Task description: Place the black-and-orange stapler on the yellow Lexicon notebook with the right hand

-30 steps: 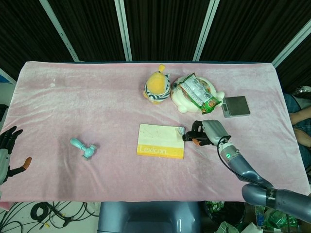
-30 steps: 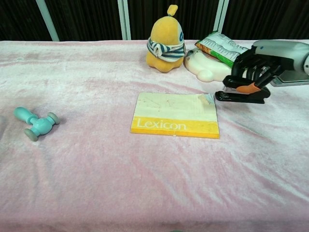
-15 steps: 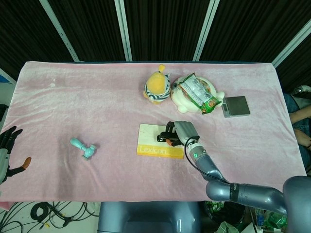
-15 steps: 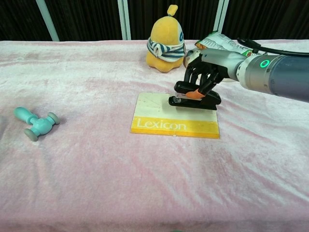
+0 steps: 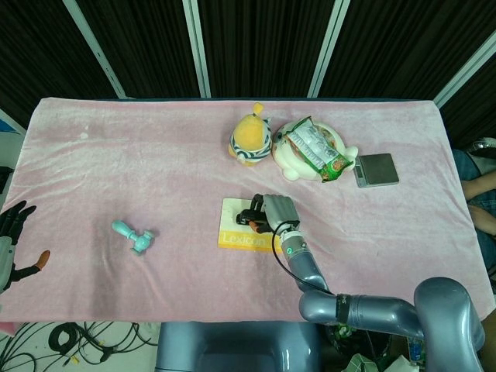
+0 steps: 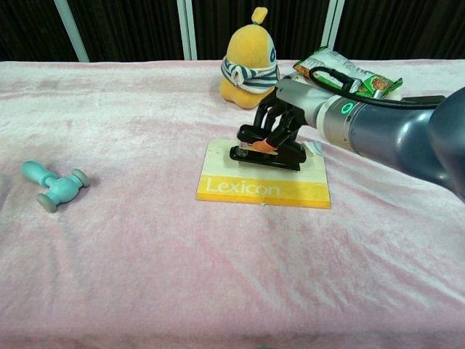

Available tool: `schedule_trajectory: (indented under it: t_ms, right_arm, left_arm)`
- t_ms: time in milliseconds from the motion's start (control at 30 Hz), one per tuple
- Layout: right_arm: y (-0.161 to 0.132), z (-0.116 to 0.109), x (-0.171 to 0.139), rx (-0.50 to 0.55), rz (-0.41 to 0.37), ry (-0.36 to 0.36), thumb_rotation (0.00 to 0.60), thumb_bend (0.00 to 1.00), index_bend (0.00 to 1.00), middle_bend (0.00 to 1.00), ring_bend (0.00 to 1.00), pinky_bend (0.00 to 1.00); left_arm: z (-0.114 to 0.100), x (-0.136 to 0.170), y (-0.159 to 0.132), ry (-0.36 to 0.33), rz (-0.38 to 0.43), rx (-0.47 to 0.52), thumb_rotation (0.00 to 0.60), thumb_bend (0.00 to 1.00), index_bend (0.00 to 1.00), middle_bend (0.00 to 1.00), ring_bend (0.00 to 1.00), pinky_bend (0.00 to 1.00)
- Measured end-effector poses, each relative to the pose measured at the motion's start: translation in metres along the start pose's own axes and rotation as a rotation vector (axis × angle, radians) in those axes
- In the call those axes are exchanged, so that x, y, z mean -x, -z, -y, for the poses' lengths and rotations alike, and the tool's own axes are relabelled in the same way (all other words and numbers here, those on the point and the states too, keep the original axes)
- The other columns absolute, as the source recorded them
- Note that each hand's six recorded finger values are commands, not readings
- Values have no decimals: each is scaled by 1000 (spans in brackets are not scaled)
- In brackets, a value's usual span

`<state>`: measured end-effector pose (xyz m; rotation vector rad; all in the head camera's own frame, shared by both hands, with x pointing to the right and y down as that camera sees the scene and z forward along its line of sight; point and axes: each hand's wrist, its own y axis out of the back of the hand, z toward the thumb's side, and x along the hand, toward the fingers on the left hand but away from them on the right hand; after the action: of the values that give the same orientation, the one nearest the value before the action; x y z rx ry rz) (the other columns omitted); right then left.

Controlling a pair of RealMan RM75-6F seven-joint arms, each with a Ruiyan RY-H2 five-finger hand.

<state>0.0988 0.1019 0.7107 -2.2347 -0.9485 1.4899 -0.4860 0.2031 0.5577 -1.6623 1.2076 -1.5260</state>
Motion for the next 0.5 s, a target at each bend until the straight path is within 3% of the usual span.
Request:
schedule_trajectory:
  t_ms: [500]
  right_arm:
    - [-3,11,2,-87,-34,-12,600,339,534,399,424,434]
  left_arm:
    - [0,0,1,3,-2,-1,600,312,109,15,0,108]
